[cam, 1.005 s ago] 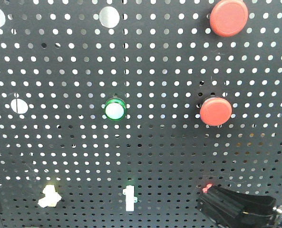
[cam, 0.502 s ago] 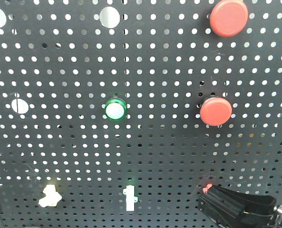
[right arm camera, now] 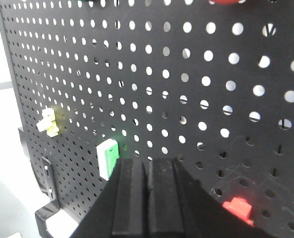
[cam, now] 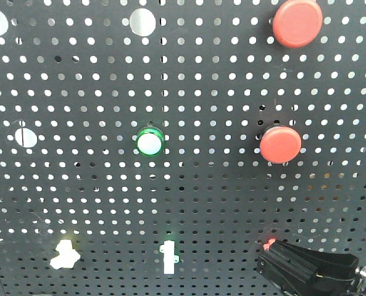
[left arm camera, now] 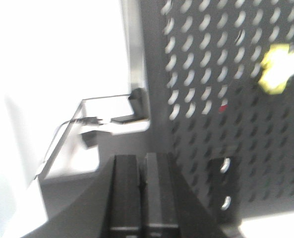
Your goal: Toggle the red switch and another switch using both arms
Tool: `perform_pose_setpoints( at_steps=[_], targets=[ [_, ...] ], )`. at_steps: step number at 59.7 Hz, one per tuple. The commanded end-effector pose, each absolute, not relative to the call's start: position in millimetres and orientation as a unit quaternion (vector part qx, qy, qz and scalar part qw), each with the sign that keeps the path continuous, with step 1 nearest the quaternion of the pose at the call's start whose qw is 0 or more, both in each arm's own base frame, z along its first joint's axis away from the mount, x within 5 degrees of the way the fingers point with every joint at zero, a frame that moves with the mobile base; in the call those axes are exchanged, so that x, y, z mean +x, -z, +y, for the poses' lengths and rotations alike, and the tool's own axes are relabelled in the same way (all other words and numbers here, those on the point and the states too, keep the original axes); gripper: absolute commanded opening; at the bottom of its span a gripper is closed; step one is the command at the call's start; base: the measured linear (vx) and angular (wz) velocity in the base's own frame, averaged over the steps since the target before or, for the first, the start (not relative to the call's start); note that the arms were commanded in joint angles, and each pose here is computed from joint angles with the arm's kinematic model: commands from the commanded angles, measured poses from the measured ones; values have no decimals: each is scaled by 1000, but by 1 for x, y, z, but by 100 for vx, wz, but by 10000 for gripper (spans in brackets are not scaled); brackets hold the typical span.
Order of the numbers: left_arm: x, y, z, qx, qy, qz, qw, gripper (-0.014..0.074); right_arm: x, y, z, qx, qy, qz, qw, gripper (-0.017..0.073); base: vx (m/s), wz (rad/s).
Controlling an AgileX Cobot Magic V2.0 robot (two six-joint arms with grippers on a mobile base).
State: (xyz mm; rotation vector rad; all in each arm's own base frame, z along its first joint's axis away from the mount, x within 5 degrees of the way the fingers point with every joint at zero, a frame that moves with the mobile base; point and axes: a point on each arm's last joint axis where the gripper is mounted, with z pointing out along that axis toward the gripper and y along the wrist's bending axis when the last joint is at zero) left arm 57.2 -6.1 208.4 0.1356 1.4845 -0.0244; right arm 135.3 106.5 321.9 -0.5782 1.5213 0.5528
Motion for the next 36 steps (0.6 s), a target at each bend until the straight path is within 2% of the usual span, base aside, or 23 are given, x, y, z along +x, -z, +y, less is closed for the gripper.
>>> perform_pose_setpoints(
  at_steps=[1,8,36],
  targets=[
    [55,-208,-5,54,10,640,766,3,132,-339,109,-260,-264,631,681,-6,0,0],
    [56,-203,-6,56,12,665,744,3,132,-340,109,-260,-265,630,682,-6,0,0],
    [56,-203,-6,55,13,667,743,3,132,-340,109,-260,-264,631,682,-6,0,0]
  ],
)
